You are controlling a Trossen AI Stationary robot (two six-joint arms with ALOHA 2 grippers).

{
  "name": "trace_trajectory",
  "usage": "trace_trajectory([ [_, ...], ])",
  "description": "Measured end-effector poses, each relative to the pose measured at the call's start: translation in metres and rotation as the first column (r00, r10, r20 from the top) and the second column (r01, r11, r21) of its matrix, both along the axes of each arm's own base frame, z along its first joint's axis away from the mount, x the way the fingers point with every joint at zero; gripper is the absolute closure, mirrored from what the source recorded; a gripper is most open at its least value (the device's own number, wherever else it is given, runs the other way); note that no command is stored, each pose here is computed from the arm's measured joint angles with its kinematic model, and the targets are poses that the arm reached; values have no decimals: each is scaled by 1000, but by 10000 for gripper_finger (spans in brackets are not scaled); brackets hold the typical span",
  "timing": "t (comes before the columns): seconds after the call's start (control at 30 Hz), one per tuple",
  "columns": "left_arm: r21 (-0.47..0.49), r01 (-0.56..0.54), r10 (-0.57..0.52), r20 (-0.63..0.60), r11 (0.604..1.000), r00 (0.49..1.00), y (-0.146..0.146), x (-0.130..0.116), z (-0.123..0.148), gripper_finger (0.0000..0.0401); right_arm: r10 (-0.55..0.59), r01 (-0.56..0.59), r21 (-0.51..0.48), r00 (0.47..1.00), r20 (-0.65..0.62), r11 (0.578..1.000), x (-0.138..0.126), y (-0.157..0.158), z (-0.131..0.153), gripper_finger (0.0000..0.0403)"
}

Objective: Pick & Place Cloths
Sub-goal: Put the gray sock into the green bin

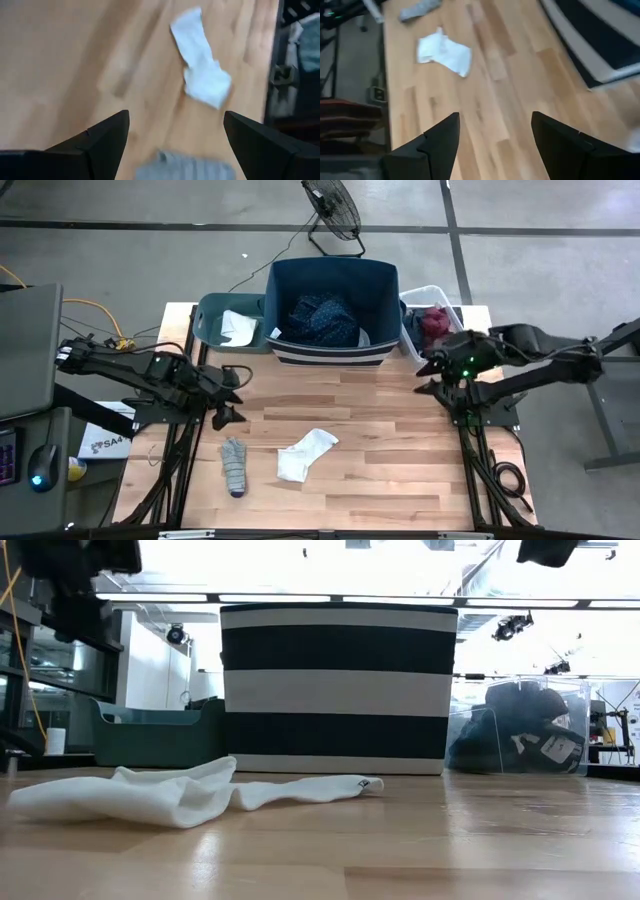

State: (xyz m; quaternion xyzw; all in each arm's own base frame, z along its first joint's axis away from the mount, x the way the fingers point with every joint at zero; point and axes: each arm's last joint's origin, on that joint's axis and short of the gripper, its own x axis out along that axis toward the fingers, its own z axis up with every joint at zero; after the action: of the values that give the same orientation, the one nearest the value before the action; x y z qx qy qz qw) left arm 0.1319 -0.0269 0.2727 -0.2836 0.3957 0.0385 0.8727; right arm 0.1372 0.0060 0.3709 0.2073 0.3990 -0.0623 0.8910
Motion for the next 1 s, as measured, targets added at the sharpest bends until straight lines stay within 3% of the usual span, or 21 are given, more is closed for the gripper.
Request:
trace_trajectory([
  [0.27, -167, 92, -117, -147, 982, 982, -5, -4, -8, 82, 29, -29, 9, 999, 15, 1000, 29, 38, -6, 166],
  [0.43, -223, 75, -126, -224, 972, 966, -8, -2, -13, 82, 44, -44, 22, 999, -12, 999, 50, 62, -17, 166],
  [0.67, -183, 201, -248, -290, 962, 924, -27, 5, -23, 82, -2, 2, 40, 1000, -15, 999, 78, 90, -34, 166],
  [1.0, -40, 313, -301, -415, 949, 858, -61, 14, -46, 82, -113, 122, 195, 992, -59, 973, 92, 117, -49, 166],
])
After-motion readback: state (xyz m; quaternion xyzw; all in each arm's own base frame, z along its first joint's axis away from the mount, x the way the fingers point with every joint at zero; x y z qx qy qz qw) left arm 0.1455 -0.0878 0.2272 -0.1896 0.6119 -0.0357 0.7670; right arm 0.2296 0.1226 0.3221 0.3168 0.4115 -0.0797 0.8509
